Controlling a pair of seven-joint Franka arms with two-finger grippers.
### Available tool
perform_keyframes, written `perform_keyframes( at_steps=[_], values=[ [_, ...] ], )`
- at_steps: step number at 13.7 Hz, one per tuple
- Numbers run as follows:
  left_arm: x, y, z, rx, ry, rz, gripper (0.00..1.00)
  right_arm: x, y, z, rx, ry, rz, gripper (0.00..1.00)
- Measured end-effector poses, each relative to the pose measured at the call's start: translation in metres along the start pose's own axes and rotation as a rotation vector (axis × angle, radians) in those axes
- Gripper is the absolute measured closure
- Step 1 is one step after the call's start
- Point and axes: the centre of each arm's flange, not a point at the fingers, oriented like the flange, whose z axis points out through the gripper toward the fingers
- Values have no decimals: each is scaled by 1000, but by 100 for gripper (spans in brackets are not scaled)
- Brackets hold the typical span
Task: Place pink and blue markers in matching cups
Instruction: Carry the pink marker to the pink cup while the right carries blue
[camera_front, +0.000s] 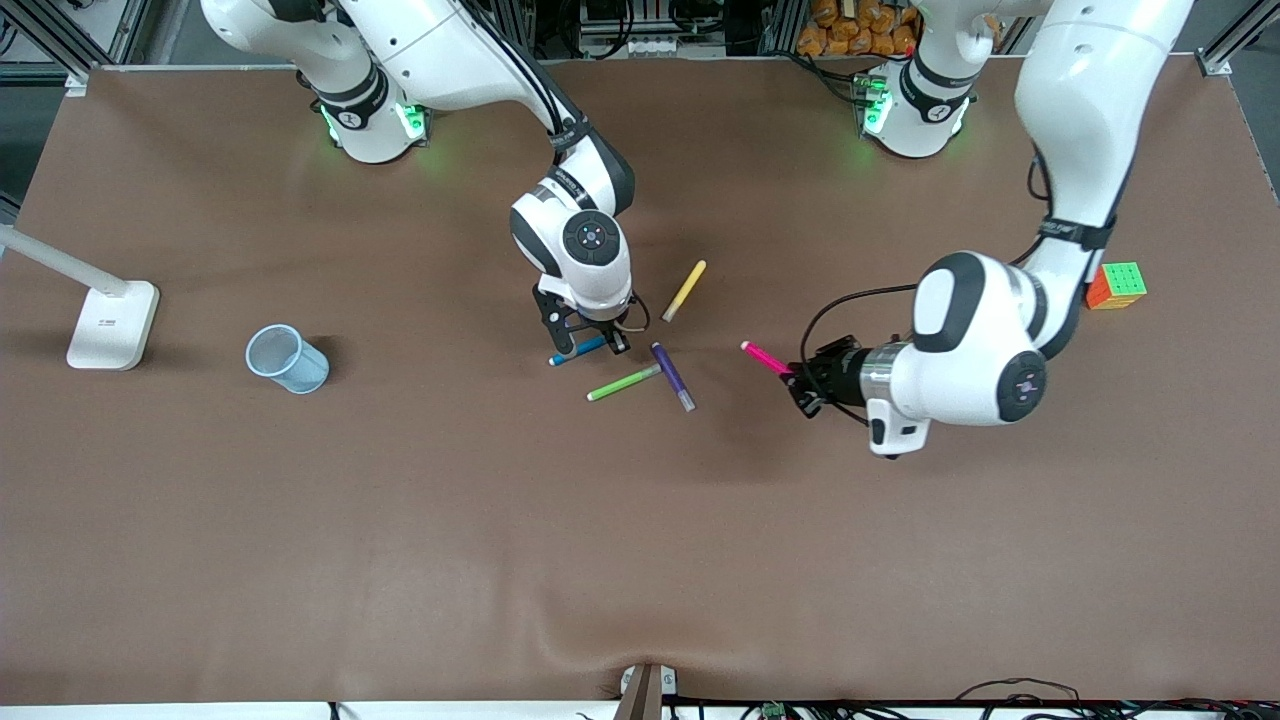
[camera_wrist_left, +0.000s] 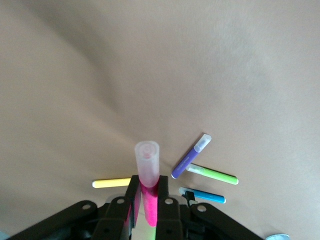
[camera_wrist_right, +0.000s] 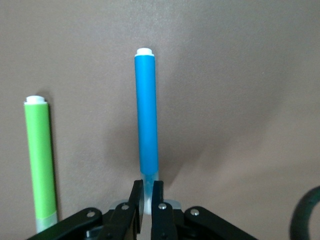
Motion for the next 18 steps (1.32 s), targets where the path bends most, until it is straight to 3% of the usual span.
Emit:
perform_keyframes(
  at_steps=[2, 4, 5, 6, 9, 11, 13, 16, 18],
  values=[
    [1, -3, -26, 63, 100, 55, 83, -1, -1, -2, 3, -1, 0, 96],
    [-2, -4, -52, 102, 154, 82, 83, -1, -1, -2, 2, -1, -1, 96],
    [-1, -4, -67, 102, 166, 82, 83, -3, 0, 0, -1, 0, -5, 89],
    [2, -7, -81, 95, 177, 87, 83, -5, 1, 1, -1, 2, -10, 89],
    [16, -27, -127, 66, 200, 177, 83, -10, 5, 15, -11, 7, -20, 69],
    [22, -45, -160, 58, 215, 251, 83, -10, 4, 15, -10, 7, -20, 70],
    [21, -60, -185, 64, 250, 305, 83, -11, 4, 12, -15, 8, -21, 81],
    [9, -70, -206, 95, 293, 370, 83, -11, 4, 12, -18, 10, -21, 82],
    [9, -79, -218, 96, 309, 404, 83, -3, 3, 6, -54, 25, -18, 82]
  ],
)
